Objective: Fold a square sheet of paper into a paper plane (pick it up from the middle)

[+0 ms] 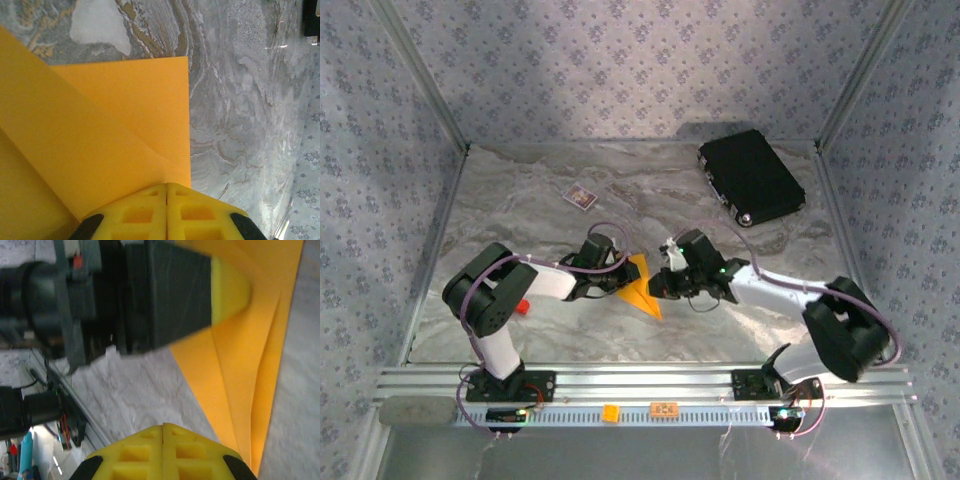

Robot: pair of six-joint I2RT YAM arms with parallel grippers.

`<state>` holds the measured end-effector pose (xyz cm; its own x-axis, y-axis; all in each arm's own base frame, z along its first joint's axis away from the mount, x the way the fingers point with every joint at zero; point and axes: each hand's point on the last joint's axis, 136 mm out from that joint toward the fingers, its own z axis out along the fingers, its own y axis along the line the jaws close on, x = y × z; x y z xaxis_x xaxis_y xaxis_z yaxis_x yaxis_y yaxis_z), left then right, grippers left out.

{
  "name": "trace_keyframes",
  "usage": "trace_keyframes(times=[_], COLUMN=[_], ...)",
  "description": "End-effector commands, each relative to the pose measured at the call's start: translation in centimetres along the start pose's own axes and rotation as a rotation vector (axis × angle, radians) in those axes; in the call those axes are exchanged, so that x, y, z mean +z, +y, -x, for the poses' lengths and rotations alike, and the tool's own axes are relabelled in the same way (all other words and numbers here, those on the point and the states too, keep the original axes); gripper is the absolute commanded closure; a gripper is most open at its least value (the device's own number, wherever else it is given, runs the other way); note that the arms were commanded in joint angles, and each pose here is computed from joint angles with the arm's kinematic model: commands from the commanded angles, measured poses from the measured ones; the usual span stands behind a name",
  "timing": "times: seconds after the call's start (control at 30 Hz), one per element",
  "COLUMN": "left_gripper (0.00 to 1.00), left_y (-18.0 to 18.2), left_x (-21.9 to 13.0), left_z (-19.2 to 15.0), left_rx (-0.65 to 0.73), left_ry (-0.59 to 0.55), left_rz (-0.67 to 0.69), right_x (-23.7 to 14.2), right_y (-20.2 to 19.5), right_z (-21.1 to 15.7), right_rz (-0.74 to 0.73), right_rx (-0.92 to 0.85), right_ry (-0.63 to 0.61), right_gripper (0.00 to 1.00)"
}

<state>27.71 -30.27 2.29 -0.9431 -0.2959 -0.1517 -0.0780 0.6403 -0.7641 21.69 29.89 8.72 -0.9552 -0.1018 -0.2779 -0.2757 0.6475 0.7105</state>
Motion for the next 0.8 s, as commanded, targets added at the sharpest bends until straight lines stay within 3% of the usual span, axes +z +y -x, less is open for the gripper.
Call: trace_keyframes(times=[0.0,0.37,0.63,0.77], left_gripper=[0.93,0.93,0.93,0.9], left_y=[3.8,3.7,2.4,-0.1], left_x=[0.3,0.5,0.3,-0.4], left_z=[-0.9,-1.0,-0.5,0.3], left_rx=[-0.038,-0.038,-0.008,0.037], left_ry=[0.014,0.021,0.028,0.017], left_rz=[0.118,0.114,0.086,0.04], right_x=[1.9,4.9,5.3,5.3], right_y=[-1.7,-3.4,-9.3,-9.9], right_z=[0.7,0.9,-5.3,-6.1], right_rz=[-0.058,-0.073,-0.202,-0.203], right_rx=[0.027,0.082,0.189,0.212], right_ry=[0.026,0.075,0.174,0.179], right_gripper=[0.96,0.96,0.99,1.0])
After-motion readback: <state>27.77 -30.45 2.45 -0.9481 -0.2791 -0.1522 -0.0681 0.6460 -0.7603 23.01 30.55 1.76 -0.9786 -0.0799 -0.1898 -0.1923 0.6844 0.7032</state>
